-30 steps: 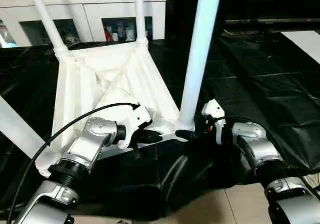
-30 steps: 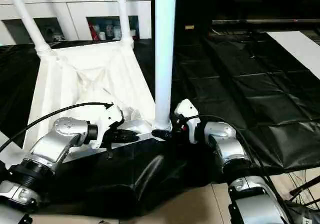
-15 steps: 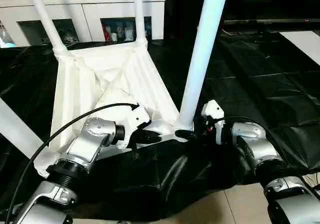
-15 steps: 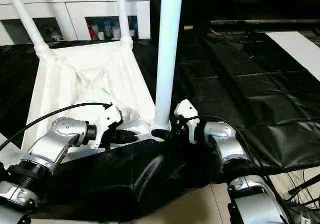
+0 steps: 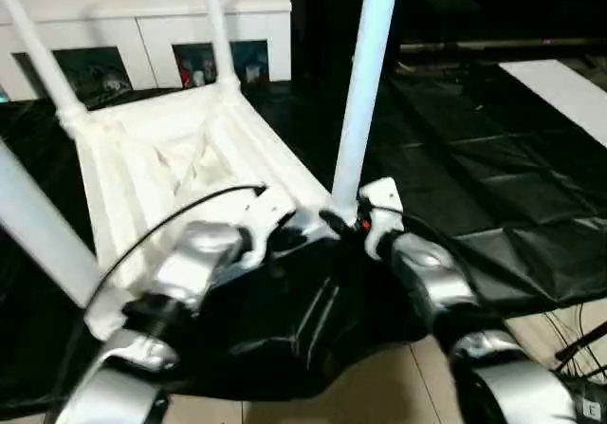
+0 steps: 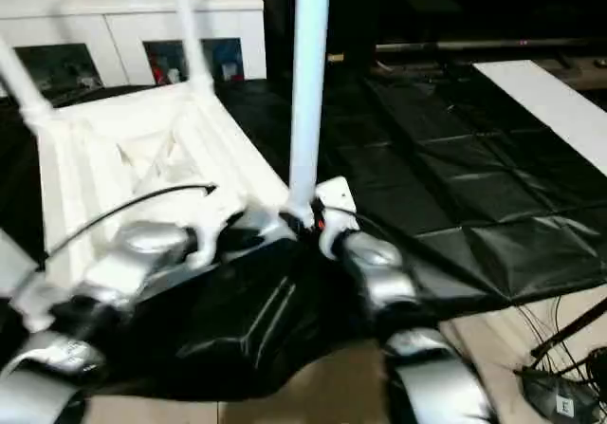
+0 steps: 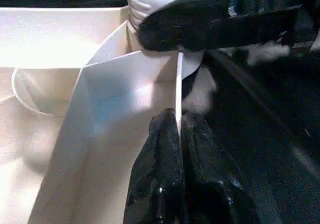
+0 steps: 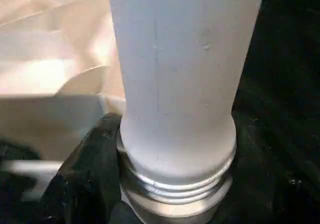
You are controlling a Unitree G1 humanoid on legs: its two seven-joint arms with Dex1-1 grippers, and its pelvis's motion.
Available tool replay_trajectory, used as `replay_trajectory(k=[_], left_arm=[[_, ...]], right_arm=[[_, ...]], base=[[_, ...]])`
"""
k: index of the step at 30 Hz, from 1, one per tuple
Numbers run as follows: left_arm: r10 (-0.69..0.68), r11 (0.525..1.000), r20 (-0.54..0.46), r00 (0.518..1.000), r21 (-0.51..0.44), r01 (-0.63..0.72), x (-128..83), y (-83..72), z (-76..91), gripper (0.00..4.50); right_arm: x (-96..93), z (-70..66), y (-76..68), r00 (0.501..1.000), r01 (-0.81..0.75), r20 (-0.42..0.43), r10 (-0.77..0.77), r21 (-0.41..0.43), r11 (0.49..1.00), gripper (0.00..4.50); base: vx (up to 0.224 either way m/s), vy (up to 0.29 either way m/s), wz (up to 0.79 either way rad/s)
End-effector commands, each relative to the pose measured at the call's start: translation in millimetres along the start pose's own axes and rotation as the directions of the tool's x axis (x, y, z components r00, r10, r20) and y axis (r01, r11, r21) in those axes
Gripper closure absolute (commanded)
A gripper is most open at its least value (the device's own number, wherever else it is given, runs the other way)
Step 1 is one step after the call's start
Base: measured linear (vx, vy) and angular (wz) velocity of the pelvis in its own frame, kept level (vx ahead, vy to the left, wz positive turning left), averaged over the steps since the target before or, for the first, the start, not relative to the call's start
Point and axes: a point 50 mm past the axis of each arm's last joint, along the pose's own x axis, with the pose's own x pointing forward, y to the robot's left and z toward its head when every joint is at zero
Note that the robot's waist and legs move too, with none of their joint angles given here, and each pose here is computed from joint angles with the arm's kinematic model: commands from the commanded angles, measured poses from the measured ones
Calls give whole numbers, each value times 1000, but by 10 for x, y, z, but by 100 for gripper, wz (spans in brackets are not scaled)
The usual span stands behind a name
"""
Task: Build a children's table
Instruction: Rotate leg to tighten
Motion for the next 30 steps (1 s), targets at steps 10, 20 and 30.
replay_trajectory(k=[10, 20, 30], left_arm=[[-29, 999, -37, 999, -31, 28, 191, -149, -83, 450], [-103, 994, -39, 994, 14, 104, 40, -141, -179, 450], [-285, 957, 5, 958, 50, 285, -253, -157, -246, 450]], right_arm=[[77, -128, 257, 998, 62, -19, -59, 182, 981, 122], [-40, 27, -58, 999, 0, 33, 1, -37, 999, 32], [-430, 97, -378, 919, -392, -77, 386, -262, 882, 32]], base=[[0, 0, 0], [0, 0, 0], [0, 0, 0]])
